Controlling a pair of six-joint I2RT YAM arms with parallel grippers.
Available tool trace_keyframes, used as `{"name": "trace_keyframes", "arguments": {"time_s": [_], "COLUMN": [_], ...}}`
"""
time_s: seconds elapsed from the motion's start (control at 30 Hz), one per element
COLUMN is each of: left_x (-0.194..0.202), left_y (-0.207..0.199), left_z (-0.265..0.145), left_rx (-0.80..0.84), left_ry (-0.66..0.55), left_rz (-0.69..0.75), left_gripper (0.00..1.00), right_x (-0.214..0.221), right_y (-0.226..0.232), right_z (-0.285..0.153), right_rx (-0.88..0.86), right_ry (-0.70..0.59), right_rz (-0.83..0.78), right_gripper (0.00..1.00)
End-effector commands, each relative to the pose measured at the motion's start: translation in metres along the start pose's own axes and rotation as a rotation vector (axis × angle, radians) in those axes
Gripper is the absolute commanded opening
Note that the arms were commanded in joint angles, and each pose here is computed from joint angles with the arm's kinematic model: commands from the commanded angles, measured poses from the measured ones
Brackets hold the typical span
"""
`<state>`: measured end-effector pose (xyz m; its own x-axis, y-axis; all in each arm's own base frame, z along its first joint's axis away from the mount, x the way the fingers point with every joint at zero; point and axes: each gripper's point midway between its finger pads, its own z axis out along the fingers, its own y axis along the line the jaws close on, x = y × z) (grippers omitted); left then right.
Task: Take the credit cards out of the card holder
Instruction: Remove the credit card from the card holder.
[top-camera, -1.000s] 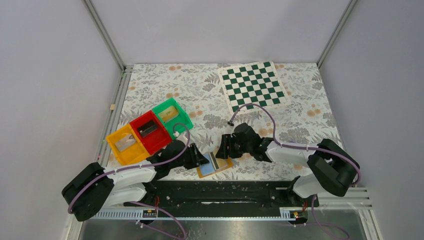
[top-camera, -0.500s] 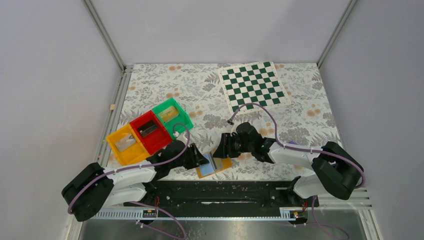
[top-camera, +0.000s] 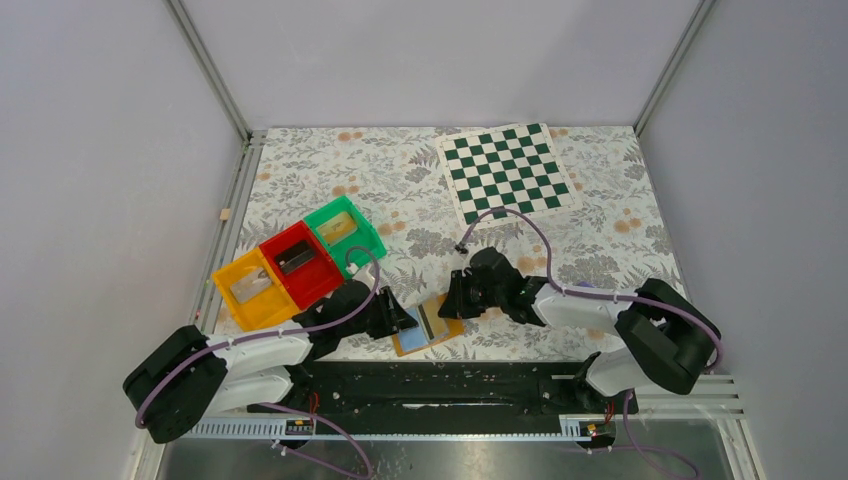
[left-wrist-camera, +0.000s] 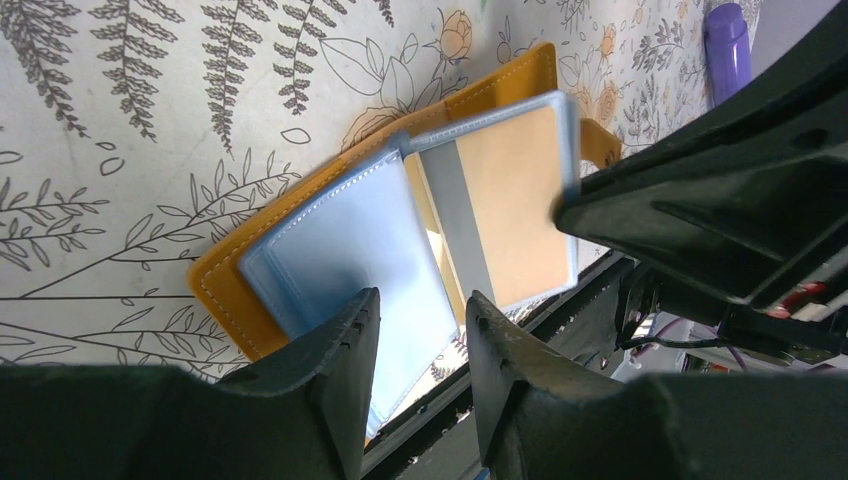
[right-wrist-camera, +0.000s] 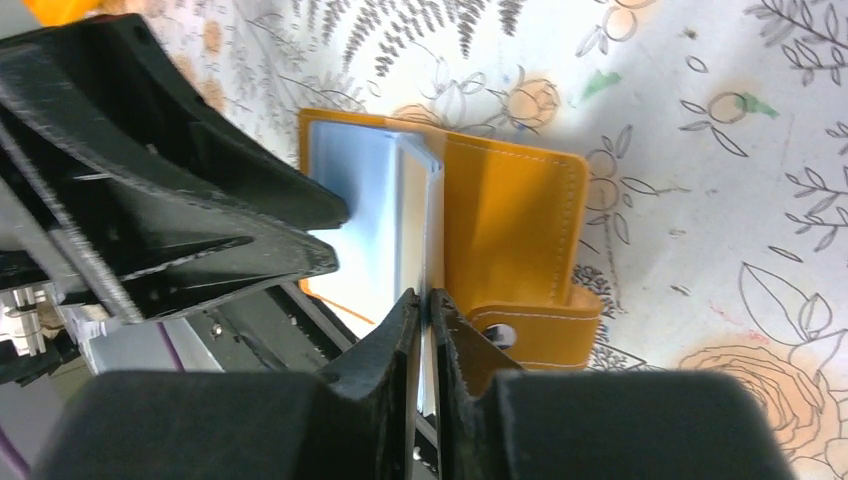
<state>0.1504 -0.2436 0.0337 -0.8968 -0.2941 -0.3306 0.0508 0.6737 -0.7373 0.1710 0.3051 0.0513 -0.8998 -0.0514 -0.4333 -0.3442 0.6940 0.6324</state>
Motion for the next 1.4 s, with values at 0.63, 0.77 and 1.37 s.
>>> {"name": "trace_keyframes", "arguments": {"time_s": [0.63, 0.77, 1.37], "left_x": [-0.016, -0.020, -0.009], "left_y": [-0.026, -0.041, -0.017], "left_z": [-0.009, -0.009, 0.017], "left_rx": [0.055, 0.079, 0.002], "left_ry": [-0.054, -0.062, -0.037], "left_rz": [0.006, 0.014, -0.001], "left_gripper": [0.38, 0.38, 0.36], "right_x": [-0.024, -0.020, 0.004], "right_y": [0.012, 0.020, -0.019], "right_z": [-0.039, -0.029, 0.013], "right_rx": [-0.030, -0.074, 0.014], "right_ry": [-0.111, -0.082, 0.018], "right_rz": [0.002, 0.027, 0.035], "right_gripper": [0.43, 0.43, 0.40]}}
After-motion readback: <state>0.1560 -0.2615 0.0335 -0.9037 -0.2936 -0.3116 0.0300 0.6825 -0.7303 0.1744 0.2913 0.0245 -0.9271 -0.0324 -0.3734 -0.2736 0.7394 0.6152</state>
